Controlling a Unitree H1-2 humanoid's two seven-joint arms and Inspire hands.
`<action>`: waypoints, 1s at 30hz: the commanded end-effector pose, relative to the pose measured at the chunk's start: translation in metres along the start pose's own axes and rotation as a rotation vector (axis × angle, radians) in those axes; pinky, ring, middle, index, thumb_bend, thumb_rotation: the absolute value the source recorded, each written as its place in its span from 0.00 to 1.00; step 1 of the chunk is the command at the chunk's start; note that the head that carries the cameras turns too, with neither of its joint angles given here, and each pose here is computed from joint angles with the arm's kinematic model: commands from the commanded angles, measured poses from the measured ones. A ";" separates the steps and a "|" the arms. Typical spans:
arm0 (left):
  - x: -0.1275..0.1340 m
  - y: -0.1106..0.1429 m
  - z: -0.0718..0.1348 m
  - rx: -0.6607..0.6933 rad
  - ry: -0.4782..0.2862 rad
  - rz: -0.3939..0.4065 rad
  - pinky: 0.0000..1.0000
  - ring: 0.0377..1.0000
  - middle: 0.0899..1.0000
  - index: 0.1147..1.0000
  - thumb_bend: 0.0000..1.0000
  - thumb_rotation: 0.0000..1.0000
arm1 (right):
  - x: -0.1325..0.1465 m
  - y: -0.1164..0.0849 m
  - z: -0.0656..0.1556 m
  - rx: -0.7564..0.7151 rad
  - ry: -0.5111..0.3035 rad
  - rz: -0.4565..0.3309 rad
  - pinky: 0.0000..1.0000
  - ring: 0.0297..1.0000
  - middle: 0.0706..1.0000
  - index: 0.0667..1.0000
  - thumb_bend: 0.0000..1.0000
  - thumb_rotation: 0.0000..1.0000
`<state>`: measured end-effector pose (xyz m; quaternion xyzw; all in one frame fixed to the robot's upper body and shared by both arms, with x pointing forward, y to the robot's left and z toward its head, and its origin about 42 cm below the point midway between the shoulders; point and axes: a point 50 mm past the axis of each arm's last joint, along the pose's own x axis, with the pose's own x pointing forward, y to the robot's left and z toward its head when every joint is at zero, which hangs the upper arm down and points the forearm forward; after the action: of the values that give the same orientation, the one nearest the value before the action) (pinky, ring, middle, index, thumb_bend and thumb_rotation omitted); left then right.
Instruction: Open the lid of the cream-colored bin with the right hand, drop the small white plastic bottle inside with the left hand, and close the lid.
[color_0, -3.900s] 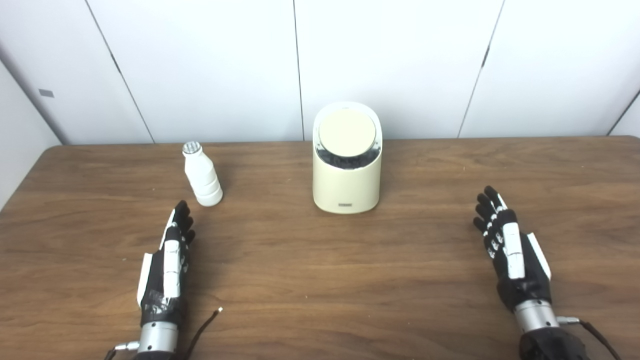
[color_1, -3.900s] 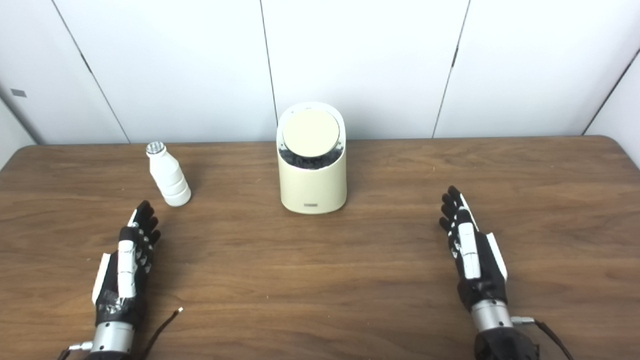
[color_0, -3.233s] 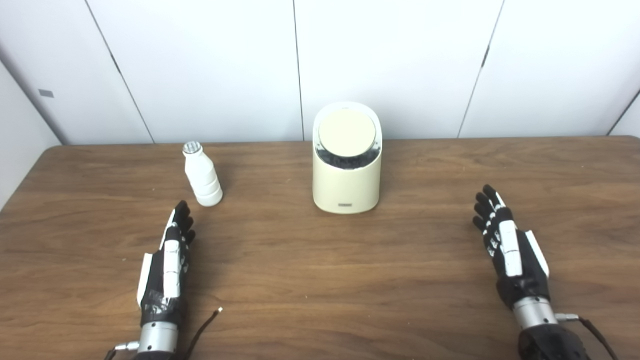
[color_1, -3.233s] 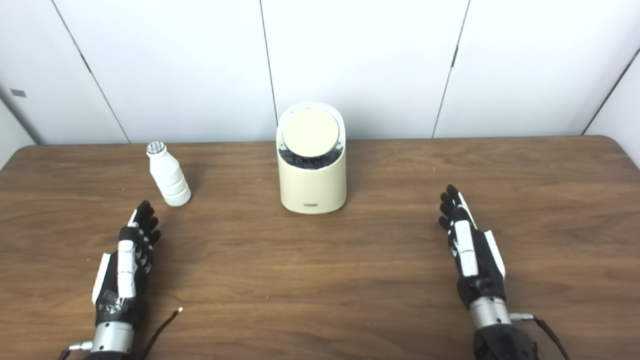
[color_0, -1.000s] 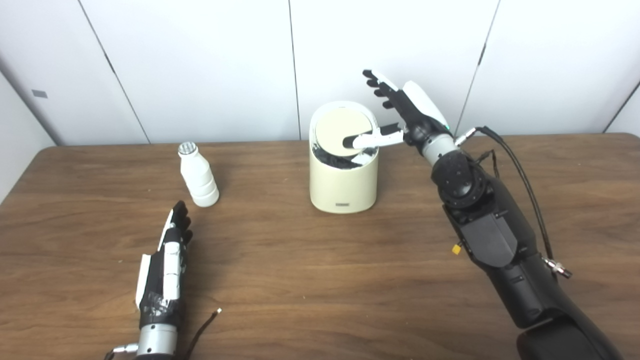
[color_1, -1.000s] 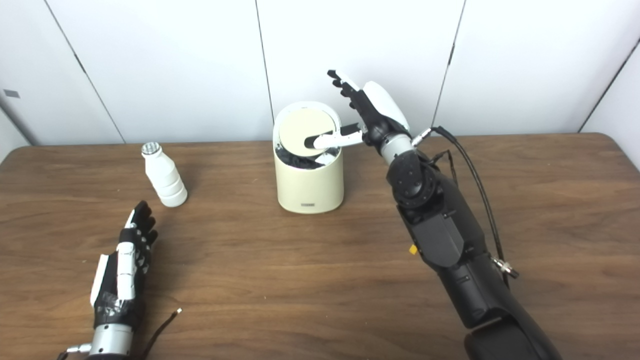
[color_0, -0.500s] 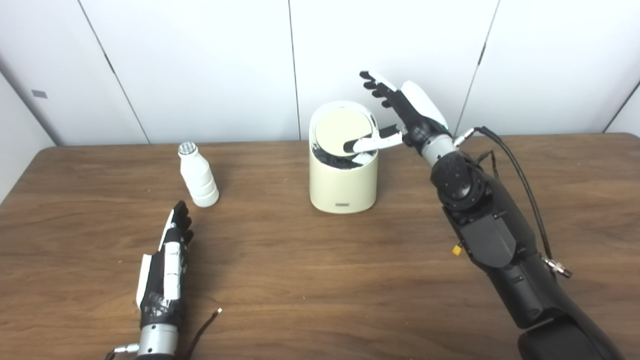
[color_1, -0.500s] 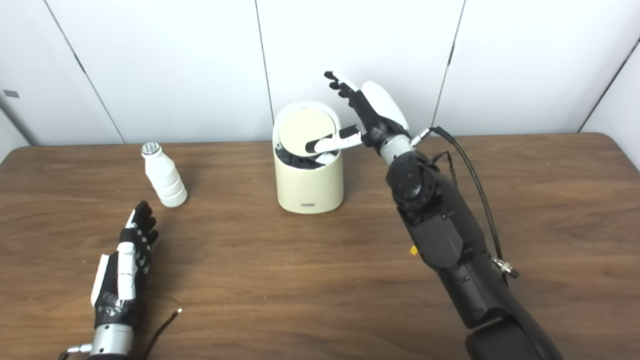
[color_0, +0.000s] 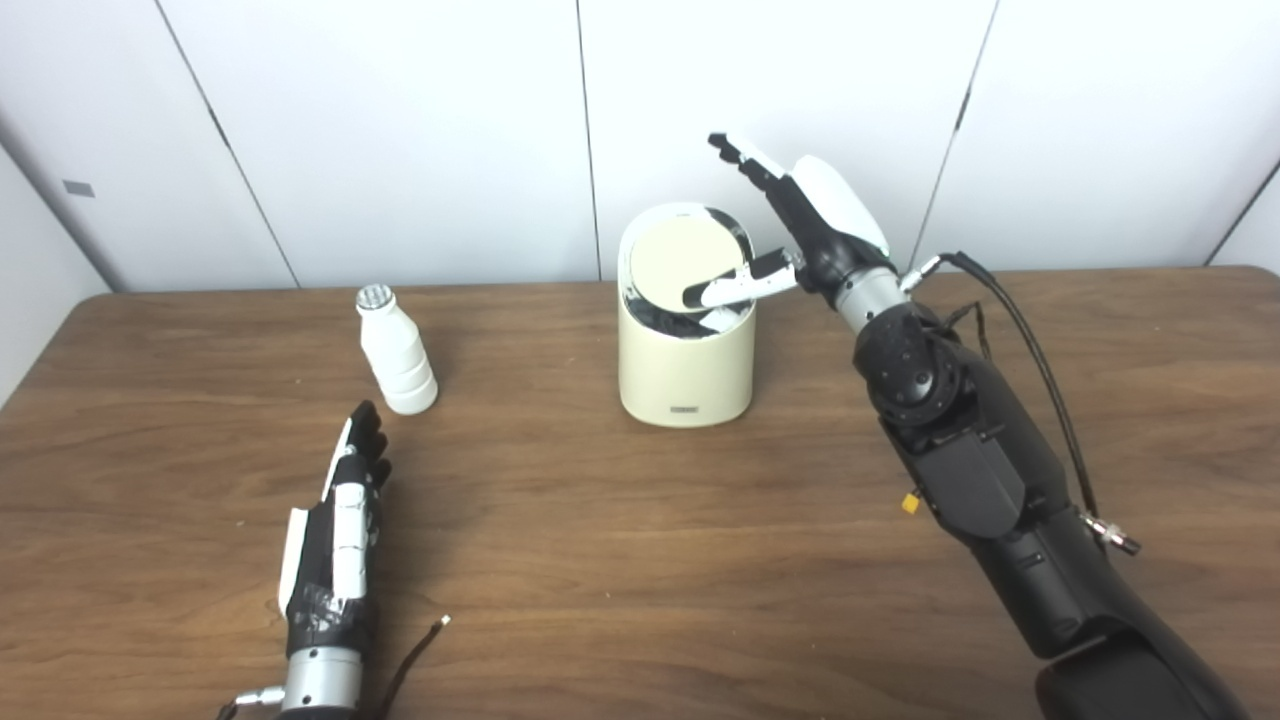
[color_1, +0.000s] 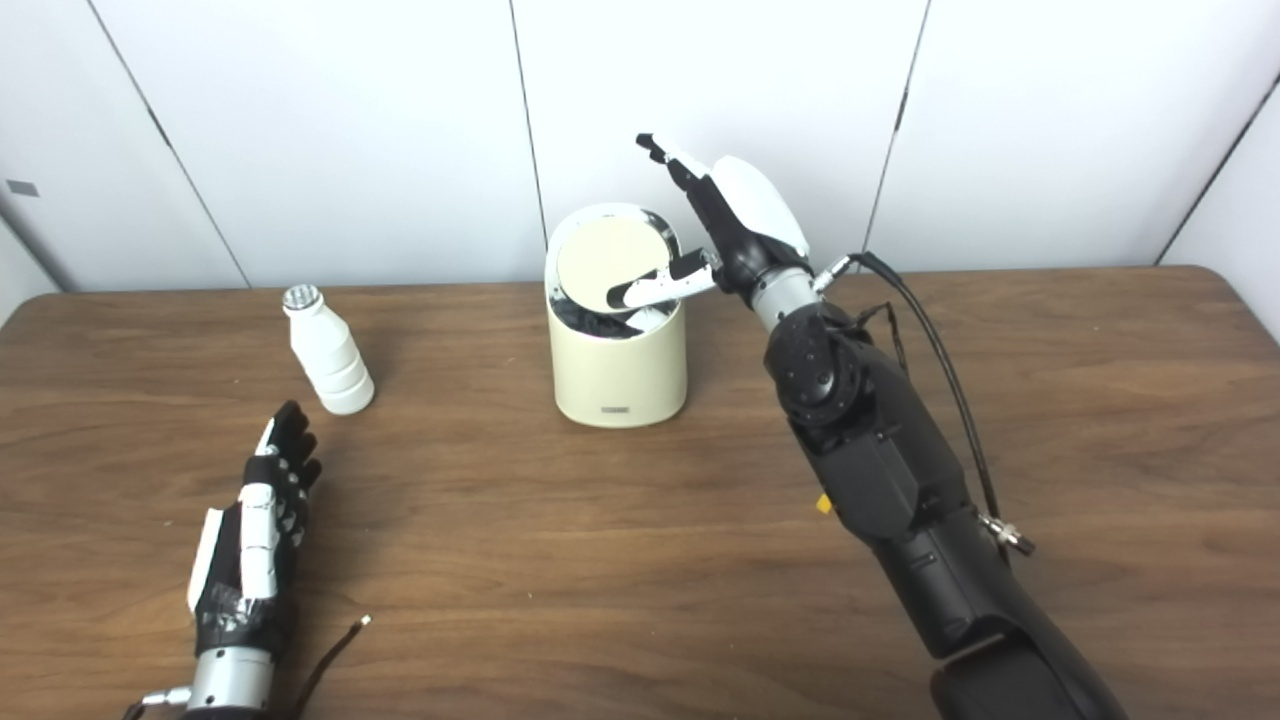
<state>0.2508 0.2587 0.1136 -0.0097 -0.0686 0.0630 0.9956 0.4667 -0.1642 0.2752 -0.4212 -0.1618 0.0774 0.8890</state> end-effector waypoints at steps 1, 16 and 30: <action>-0.006 -0.013 -0.004 -0.020 0.007 -0.013 1.00 1.00 1.00 1.00 0.56 1.00 | 0.006 -0.011 0.010 -0.033 -0.040 -0.022 0.94 0.91 0.91 0.93 0.92 0.17; -0.005 -0.009 -0.005 0.022 0.002 -0.040 1.00 1.00 1.00 1.00 0.56 1.00 | -0.004 -0.047 0.006 0.851 0.094 -0.038 0.99 0.96 0.96 0.94 0.70 0.43; -0.004 -0.005 -0.005 0.015 0.014 -0.036 1.00 1.00 1.00 1.00 0.58 0.99 | -0.073 -0.051 -0.045 0.931 0.138 -0.066 1.00 0.99 0.98 0.92 0.63 0.58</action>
<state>0.2510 0.2578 0.1149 0.0049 -0.0695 0.0519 0.9962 0.4160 -0.2474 0.2497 0.0185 -0.0260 0.0814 0.9962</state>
